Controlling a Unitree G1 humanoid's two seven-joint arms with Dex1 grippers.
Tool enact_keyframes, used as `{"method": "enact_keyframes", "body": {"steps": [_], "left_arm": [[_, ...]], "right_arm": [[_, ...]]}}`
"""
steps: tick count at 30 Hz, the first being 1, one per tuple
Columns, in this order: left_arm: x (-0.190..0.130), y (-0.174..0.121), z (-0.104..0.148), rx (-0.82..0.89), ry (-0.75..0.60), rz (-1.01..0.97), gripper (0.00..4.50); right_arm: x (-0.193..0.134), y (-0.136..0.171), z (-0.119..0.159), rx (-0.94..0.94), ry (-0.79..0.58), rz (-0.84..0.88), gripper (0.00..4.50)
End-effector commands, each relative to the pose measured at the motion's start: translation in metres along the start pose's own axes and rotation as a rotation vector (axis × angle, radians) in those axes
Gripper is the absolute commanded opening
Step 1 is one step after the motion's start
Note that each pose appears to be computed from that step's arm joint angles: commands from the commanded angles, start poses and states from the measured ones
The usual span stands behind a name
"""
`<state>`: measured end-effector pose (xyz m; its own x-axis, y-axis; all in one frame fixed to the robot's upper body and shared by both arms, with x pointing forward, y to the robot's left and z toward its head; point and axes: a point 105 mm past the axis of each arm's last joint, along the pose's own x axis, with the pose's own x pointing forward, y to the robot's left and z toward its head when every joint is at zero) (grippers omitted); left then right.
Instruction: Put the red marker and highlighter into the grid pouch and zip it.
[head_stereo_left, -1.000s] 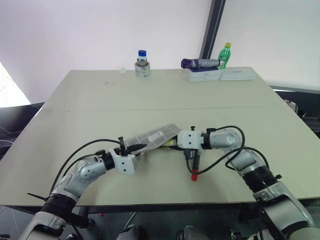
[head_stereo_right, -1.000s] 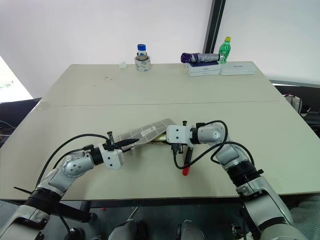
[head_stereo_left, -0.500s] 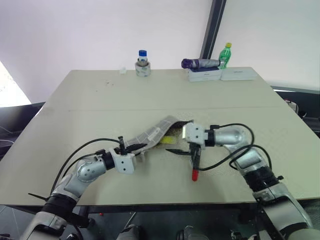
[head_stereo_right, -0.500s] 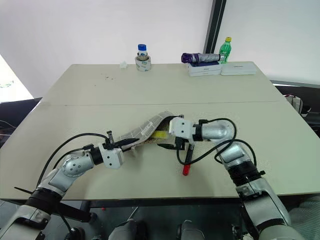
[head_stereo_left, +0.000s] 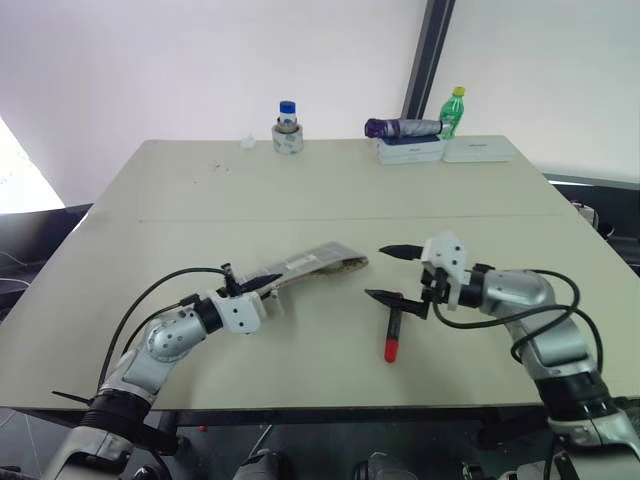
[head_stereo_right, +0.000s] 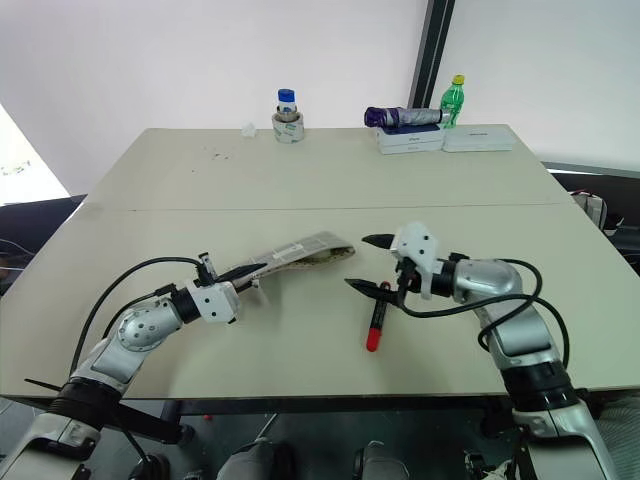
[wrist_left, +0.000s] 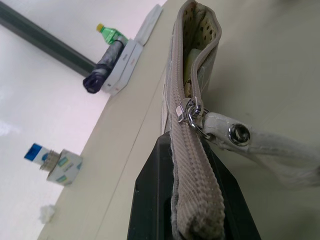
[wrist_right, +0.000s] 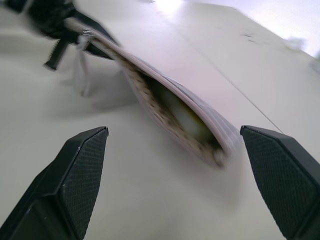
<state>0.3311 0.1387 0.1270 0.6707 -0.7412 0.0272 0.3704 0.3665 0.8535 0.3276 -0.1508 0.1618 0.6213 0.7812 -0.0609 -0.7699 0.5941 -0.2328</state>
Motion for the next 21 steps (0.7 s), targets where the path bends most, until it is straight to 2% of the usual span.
{"method": "enact_keyframes", "body": {"steps": [1,5,8,14,21], "left_arm": [[-0.007,0.015,-0.002,0.018,0.017,0.065,0.0],[-0.012,0.014,-0.006,0.012,0.032,0.074,0.0],[-0.012,0.009,-0.008,0.008,0.032,0.067,0.0],[-0.007,0.004,-0.006,0.003,0.018,0.047,0.0],[-0.005,0.002,-0.008,0.004,0.02,0.039,0.0]], "right_arm": [[-0.012,-0.01,0.002,0.117,-0.059,-0.296,4.4],[-0.028,0.012,-0.007,0.175,-0.042,-0.492,4.4],[-0.035,0.039,-0.017,0.186,0.041,-0.505,4.4],[-0.023,0.064,-0.03,0.266,0.185,-0.45,4.4],[-0.016,0.069,-0.045,0.315,0.329,-0.414,4.4]]}}
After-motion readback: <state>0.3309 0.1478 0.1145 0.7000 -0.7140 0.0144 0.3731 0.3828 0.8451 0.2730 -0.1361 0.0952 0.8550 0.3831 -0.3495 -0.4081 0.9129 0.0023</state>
